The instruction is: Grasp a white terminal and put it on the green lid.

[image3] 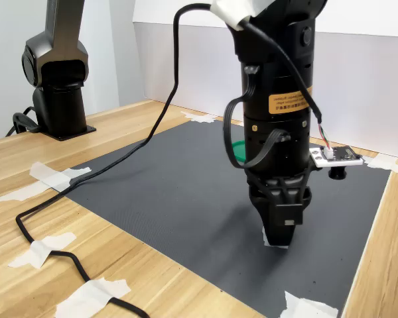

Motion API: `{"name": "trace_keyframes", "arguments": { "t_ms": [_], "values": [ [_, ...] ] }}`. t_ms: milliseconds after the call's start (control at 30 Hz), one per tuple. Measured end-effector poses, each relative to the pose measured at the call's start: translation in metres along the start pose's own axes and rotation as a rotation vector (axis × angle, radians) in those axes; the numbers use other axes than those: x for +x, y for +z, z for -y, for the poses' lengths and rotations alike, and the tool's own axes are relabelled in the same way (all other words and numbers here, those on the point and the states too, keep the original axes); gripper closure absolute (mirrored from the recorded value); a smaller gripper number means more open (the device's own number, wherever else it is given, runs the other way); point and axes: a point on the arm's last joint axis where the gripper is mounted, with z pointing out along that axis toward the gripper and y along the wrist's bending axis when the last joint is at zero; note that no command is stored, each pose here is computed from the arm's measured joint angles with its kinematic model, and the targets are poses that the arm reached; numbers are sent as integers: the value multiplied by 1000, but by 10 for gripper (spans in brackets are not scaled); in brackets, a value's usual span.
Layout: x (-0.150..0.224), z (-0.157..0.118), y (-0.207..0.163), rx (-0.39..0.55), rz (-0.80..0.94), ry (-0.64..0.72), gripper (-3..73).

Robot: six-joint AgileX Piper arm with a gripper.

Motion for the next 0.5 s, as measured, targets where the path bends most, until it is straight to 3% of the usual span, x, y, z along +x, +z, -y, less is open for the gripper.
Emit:
{"name": "trace_keyframes", "arguments": {
  "t_ms": [133, 333, 500],
  "values": [
    [2, -1, -9, -5, -18, 15, 612],
    [-2, -7, -58, 25, 21, 20, 612],
    [-13, -35, -92, 6, 25, -42, 612]
  ]
}}
